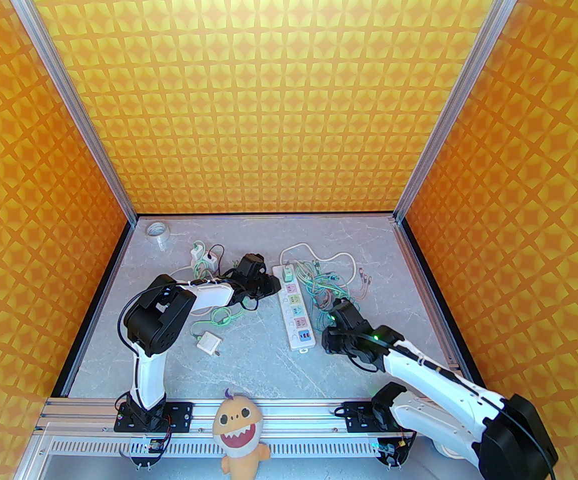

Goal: Pull the plug off the socket

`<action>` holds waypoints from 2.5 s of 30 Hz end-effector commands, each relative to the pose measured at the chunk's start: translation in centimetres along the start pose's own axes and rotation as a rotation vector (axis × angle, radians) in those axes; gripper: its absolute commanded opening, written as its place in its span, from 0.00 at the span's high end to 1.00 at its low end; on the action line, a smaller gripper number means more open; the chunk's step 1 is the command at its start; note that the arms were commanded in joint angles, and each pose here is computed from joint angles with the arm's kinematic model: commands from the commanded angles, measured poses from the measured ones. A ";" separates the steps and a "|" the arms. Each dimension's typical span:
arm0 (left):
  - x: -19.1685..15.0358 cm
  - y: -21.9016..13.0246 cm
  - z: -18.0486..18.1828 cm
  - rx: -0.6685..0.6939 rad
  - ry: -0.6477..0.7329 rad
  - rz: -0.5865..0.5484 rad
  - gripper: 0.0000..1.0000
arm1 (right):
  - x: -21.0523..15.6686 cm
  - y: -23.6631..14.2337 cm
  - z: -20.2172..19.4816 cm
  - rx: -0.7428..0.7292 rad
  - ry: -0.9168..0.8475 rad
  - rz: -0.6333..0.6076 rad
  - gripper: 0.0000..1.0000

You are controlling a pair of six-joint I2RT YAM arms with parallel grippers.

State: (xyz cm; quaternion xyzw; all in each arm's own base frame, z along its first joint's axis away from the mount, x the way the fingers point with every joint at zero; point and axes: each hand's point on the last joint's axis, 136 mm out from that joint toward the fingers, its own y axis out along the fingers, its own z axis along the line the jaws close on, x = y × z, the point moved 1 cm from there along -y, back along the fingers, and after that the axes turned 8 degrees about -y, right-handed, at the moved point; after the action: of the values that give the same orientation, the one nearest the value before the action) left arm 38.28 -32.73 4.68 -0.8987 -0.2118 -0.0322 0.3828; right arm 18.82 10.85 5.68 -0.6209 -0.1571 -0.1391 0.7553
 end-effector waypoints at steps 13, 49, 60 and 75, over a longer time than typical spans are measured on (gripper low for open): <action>-0.5 -0.6 4.5 0.173 -0.019 0.010 0.68 | -1.0 -1.0 -1.9 -0.045 0.093 -0.039 0.68; 2.5 -7.2 -1.3 0.008 0.100 -0.125 0.05 | 11.5 -8.5 3.7 -0.004 -0.103 -0.268 0.20; 4.4 -12.0 2.6 0.045 0.017 -0.251 0.01 | 17.6 -3.2 10.5 -0.006 -0.285 -0.227 0.35; 3.8 -13.7 3.6 0.063 0.008 -0.265 0.01 | 21.2 7.4 12.3 -0.098 -0.331 -0.098 0.48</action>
State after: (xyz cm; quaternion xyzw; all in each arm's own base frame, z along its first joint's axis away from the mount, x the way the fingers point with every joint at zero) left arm 35.92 -21.22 11.73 -0.8560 -0.3162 -0.0778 0.4015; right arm 38.77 24.23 9.44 -0.6590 -0.2958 -0.0659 0.6884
